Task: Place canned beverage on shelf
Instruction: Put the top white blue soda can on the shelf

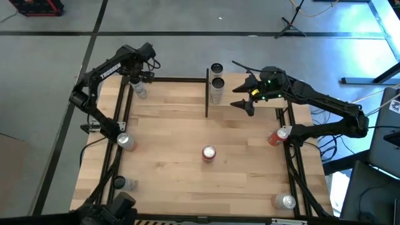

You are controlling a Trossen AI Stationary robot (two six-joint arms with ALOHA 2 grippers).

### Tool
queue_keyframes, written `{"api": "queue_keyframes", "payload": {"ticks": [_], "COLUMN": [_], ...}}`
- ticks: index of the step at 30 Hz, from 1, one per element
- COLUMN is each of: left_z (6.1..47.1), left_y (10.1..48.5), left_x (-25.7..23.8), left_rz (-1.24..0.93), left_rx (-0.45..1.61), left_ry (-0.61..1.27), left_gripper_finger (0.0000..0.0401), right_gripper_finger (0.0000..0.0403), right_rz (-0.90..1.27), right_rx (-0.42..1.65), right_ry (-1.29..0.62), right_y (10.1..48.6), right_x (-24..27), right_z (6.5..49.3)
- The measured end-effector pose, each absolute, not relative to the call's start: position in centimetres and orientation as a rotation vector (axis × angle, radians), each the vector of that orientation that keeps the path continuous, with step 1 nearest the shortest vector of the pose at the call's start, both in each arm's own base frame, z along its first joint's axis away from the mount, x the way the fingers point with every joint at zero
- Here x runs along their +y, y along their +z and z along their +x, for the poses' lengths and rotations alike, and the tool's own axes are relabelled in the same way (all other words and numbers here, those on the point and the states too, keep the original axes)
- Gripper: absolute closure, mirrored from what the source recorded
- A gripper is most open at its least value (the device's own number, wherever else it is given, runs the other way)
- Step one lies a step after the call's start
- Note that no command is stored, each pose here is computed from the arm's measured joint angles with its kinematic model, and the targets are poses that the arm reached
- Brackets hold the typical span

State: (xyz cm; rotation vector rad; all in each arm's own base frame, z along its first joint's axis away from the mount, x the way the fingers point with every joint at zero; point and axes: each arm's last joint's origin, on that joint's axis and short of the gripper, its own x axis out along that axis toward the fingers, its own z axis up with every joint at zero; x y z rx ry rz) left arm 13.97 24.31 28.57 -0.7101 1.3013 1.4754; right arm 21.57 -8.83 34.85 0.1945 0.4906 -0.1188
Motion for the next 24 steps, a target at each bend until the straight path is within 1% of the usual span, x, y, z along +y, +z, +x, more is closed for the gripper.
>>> {"api": "queue_keyframes", "payload": {"ticks": [10, 16, 20, 24], "left_z": [14.0, 13.7, 13.8, 14.0], "left_y": [26.3, 25.1, 24.9, 25.0], "left_x": [24.1, 24.1, 24.1, 24.3], "left_rz": [-0.761, -0.818, -0.808, -0.796], "left_rx": [1.313, 1.315, 1.322, 1.304], "left_ry": [1.428, 1.368, 1.334, 1.277], "left_gripper_finger": [0.0051, 0.0055, 0.0085, 0.014], "right_gripper_finger": [0.007, 0.007, 0.007, 0.007], "right_rz": [0.212, 0.216, 0.216, 0.216], "right_rx": [0.498, 0.509, 0.508, 0.508], "right_ry": [-0.122, -0.122, -0.122, -0.127], "right_y": [34.8, 34.7, 34.7, 34.7], "right_x": [-8.8, -8.8, -8.8, -8.8], "right_z": [21.5, 21.5, 21.5, 21.5]}}
